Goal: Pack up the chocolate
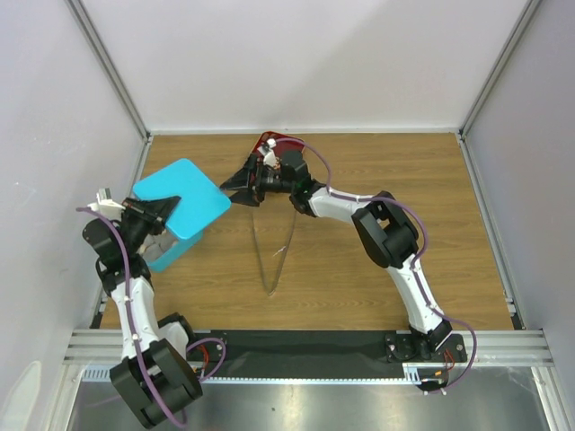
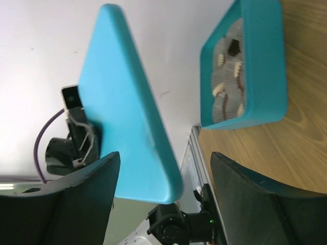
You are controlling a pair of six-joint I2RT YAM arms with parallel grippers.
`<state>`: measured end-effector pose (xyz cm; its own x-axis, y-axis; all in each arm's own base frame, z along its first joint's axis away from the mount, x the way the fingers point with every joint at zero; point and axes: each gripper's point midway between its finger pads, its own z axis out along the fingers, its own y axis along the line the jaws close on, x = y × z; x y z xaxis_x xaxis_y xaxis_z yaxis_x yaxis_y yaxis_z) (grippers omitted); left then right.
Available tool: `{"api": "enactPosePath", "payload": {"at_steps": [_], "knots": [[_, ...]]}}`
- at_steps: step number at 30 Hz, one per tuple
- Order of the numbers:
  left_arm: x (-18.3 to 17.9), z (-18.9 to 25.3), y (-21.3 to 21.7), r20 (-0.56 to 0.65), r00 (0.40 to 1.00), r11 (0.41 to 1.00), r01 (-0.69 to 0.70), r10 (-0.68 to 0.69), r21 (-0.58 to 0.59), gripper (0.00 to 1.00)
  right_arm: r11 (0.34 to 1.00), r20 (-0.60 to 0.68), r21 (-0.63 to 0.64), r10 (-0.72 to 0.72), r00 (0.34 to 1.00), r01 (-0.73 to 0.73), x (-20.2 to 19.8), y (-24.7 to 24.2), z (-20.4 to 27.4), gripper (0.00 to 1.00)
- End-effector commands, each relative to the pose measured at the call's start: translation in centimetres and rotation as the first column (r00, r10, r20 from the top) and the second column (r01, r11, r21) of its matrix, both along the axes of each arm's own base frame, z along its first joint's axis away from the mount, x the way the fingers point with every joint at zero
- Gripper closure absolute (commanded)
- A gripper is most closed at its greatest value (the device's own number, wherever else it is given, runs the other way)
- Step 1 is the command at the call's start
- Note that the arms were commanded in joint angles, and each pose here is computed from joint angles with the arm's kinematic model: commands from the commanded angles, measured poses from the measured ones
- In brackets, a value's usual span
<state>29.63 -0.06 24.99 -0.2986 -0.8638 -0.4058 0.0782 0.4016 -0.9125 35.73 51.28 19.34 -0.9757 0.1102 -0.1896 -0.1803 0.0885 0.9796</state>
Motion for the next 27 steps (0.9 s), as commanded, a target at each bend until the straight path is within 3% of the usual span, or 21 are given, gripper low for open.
{"api": "enactPosePath", "payload": {"at_steps": [1, 7, 16, 17, 18, 19, 22, 26, 27], "knots": [[0.3, 2.0, 0.5, 0.077, 0.997, 0.999, -0.010, 0.007, 0.042, 1.00, 0.990, 0.058, 0.136, 0.033, 0.998, -0.041, -0.5, 0.8, 3.6, 0.24], [0.9, 1.4, 0.9, 0.089, 0.996, 0.999, -0.026, 0.024, 0.020, 1.00, 0.981, 0.031, 0.173, 0.082, 0.996, -0.086, -1.9, 1.9, 2.2, 0.34], [1.7, -1.6, 1.8, -0.008, 0.999, 0.999, -0.037, 0.037, 0.027, 0.96, 0.966, 0.012, 0.246, 0.075, 0.997, -0.075, -1.2, 1.8, 1.8, 0.81], [1.7, -1.9, 1.9, -0.013, 0.999, 0.999, -0.037, 0.038, 0.033, 0.93, 0.966, 0.008, 0.246, 0.075, 0.997, -0.075, -1.1, 1.9, 1.6, 0.92], [1.7, -2.1, 1.9, -0.017, 0.999, 0.998, -0.041, 0.042, 0.038, 0.85, 0.965, 0.012, 0.253, 0.075, 0.997, -0.075, -1.1, 1.8, 1.7, 1.00], [1.7, -2.6, 2.2, -0.052, 0.997, 0.998, -0.051, 0.052, 0.030, 0.59, 0.963, 0.010, 0.259, 0.076, 0.997, -0.076, -1.1, 1.8, 1.7, 1.00], [1.6, -3.4, 3.1, -0.122, 0.988, 0.993, -0.089, 0.098, 0.078, 0.30, 0.959, 0.013, 0.272, 0.077, 0.997, -0.077, -1.2, 2.0, 1.9, 1.00], [0.3, -4.0, 6.4, -0.249, 0.923, 0.942, -0.233, 0.292, 0.243, 0.13, 0.949, 0.038, 0.304, 0.078, 0.996, -0.086, -1.8, 2.7, 2.9, 1.00], [-0.7, -4.5, 8.2, -0.318, 0.858, 0.903, -0.314, 0.402, 0.295, 0.07, 0.945, 0.032, 0.315, 0.079, 0.996, -0.085, -1.8, 2.9, 3.0, 1.00]]}}
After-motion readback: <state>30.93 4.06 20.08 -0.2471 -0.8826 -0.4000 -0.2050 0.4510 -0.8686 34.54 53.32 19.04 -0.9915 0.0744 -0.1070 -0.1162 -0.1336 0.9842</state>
